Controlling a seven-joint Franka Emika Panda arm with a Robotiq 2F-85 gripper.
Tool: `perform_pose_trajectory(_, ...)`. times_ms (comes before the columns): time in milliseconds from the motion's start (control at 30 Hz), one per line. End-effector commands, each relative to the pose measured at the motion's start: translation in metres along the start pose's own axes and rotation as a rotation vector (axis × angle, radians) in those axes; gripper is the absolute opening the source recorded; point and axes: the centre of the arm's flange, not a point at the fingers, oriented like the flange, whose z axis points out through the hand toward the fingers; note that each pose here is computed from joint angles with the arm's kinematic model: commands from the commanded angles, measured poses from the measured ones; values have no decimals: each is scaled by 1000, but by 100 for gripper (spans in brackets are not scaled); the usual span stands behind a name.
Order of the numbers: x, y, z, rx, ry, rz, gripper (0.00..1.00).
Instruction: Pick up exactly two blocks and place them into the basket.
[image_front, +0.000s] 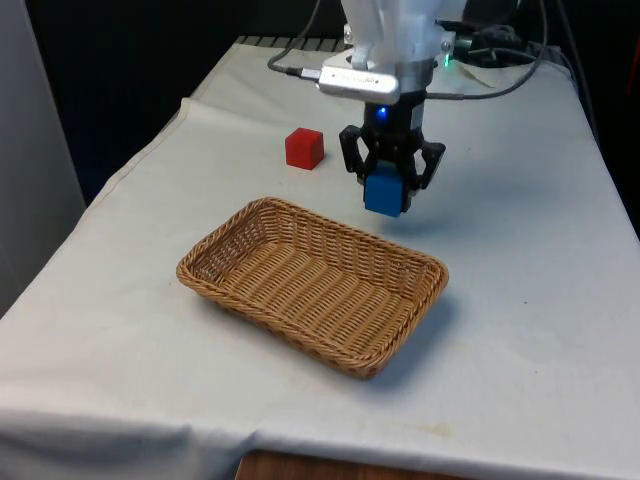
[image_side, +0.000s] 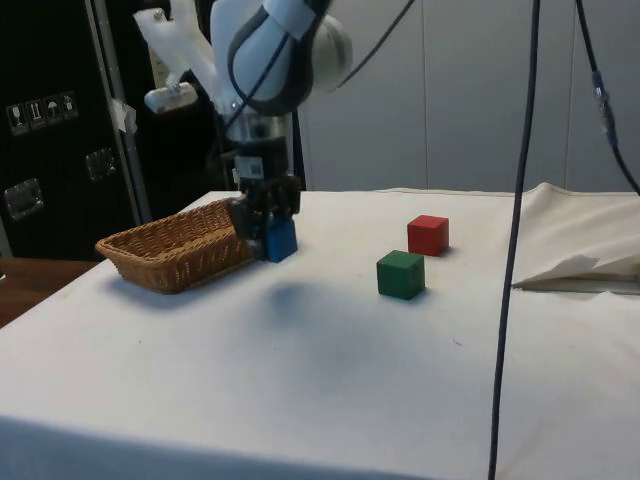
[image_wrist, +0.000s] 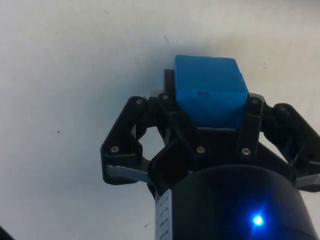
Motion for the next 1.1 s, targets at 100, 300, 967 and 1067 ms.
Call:
perform_pose_trajectory(100, 17, -4, -22, 6, -3, -6, 1)
perform_pose_trajectory(300, 31, -6, -40, 16, -1, -9, 1)
perform_pose_trajectory(967, 92, -13, -85, 39, 7, -28, 1)
perform_pose_trajectory(1067, 100, -15, -83, 37, 12, -29, 1)
